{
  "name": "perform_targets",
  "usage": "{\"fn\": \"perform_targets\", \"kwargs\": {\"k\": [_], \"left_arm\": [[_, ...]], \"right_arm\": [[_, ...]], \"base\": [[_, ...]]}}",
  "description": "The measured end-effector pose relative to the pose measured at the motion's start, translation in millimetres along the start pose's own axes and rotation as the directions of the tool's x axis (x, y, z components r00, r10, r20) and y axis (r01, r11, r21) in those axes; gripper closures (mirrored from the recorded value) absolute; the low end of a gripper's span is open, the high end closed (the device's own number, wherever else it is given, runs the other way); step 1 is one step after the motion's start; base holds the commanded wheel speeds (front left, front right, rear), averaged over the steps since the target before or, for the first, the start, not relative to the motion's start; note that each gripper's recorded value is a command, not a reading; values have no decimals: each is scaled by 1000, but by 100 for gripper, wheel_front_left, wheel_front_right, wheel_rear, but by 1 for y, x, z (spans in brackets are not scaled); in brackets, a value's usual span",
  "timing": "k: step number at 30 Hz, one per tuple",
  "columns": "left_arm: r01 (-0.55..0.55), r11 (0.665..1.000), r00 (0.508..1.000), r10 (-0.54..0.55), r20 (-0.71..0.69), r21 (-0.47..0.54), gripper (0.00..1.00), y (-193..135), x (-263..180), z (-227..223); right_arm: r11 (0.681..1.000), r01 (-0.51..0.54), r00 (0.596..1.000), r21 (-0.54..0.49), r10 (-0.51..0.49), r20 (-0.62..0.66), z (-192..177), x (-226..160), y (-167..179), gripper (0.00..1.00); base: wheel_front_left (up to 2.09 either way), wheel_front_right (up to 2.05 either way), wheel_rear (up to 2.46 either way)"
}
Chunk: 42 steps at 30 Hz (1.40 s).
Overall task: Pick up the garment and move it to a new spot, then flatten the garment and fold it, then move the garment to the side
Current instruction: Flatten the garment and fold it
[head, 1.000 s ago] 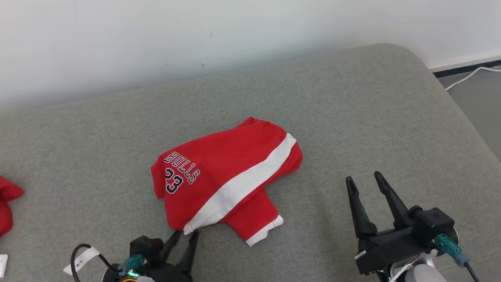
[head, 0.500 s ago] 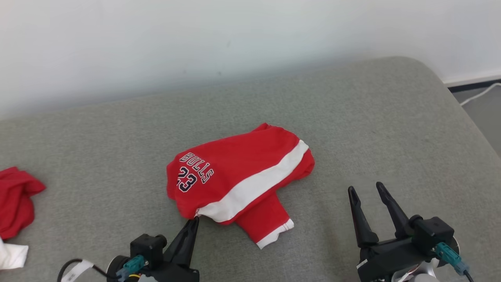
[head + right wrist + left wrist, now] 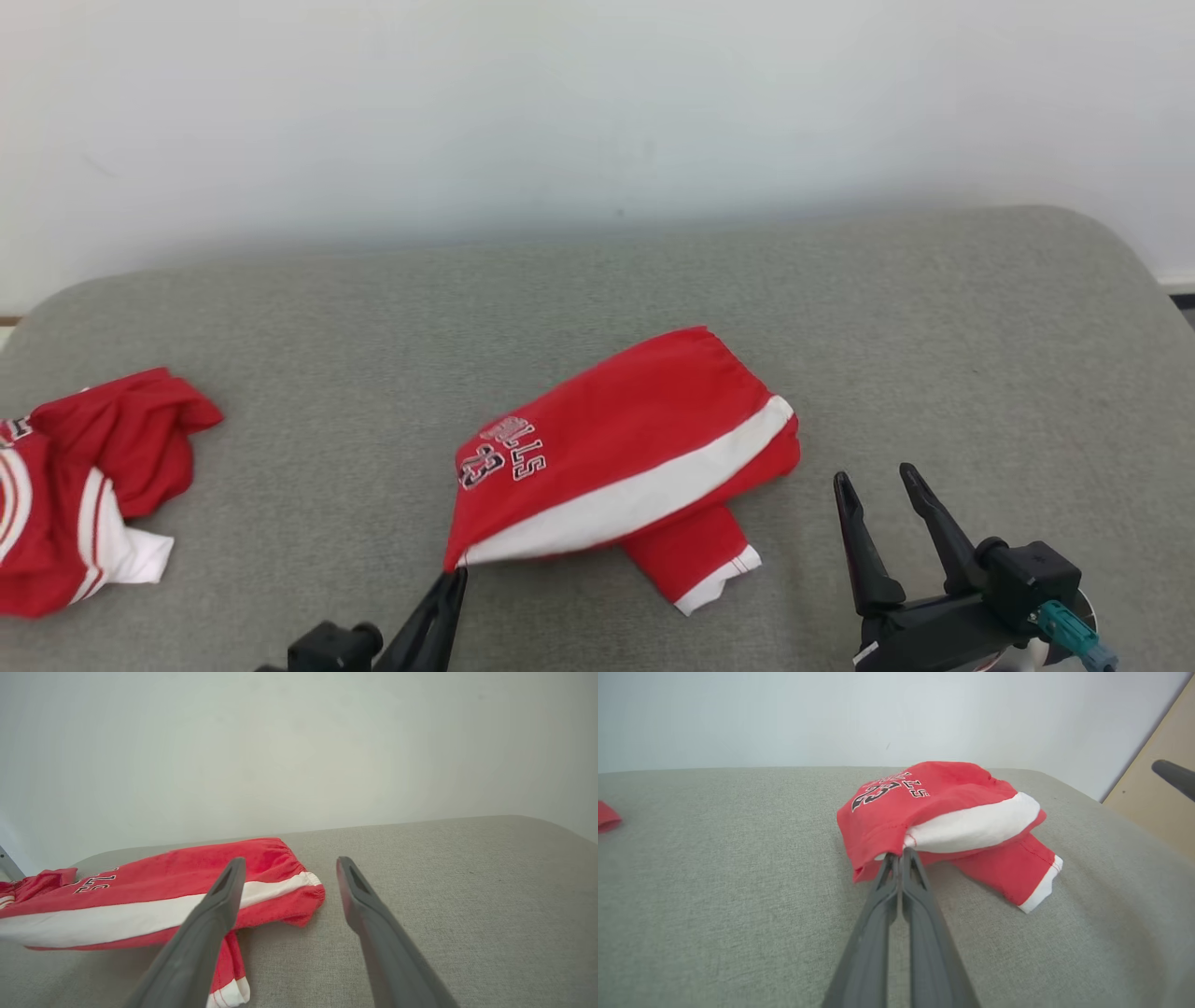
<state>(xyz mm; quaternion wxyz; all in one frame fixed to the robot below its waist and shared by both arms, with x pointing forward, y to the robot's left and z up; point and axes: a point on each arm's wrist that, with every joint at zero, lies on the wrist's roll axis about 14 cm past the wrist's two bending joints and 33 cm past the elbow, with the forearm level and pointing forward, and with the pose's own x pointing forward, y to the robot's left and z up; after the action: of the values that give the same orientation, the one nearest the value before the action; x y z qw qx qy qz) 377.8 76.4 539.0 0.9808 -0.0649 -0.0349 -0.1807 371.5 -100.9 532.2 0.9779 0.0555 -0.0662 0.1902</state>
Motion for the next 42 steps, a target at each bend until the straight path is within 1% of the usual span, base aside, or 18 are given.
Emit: {"fn": "perform_targets", "kwargs": {"k": [3, 7, 9, 10, 14, 17, 20, 21, 25, 34, 42], "left_arm": [[-43, 999, 998, 43, -36, -12, 100, 9, -15, -8], [-97, 994, 991, 92, -93, -55, 100, 18, -31, -27], [-109, 993, 986, 101, -130, -50, 100, 22, -37, -40], [-115, 991, 984, 105, -144, -63, 100, 23, -38, -45], [-122, 990, 979, 109, -171, -70, 100, 24, -40, -58], [-125, 989, 979, 110, -169, -77, 100, 23, -39, -60], [-132, 989, 978, 117, -175, -74, 100, 25, -38, -63], [-147, 987, 973, 132, -189, -66, 0, 28, -41, -68], [-163, 984, 969, 146, -200, -68, 0, 30, -44, -74], [-241, 966, 965, 228, -127, -96, 0, 44, -50, -57], [-325, 945, 946, 325, -17, -34, 0, 67, -51, -26]], "right_arm": [[1000, -25, 1000, 2, 25, 3, 1, 5, 8, 0], [999, -46, 999, 2, 46, 1, 0, 7, 14, 0], [999, -46, 999, 2, 46, -4, -2, 7, 14, 0], [999, -42, 999, 2, 42, -13, -4, 6, 12, 0], [999, -41, 995, -5, 41, -90, -27, 0, 7, 0], [999, -45, 995, -29, 42, -95, -25, 6, -1, 0], [998, -46, 995, -33, 42, -95, -24, 9, -3, 0], [998, -45, 994, -33, 42, -98, -25, 11, -4, 0], [999, -47, 994, -22, 45, -101, -27, 12, -2, 0], [998, -51, 991, -26, 48, -122, -33, 14, -4, 0], [994, -89, 982, -58, 78, -171, -44, 22, -6, 0]], "base": [[0, 0, 0], [0, 0, 0], [0, 0, 0], [0, 0, 0], [0, 0, 0], [0, 0, 0], [0, 0, 0], [0, 0, 0], [0, 0, 0], [0, 0, 0], [0, 0, 0]]}}
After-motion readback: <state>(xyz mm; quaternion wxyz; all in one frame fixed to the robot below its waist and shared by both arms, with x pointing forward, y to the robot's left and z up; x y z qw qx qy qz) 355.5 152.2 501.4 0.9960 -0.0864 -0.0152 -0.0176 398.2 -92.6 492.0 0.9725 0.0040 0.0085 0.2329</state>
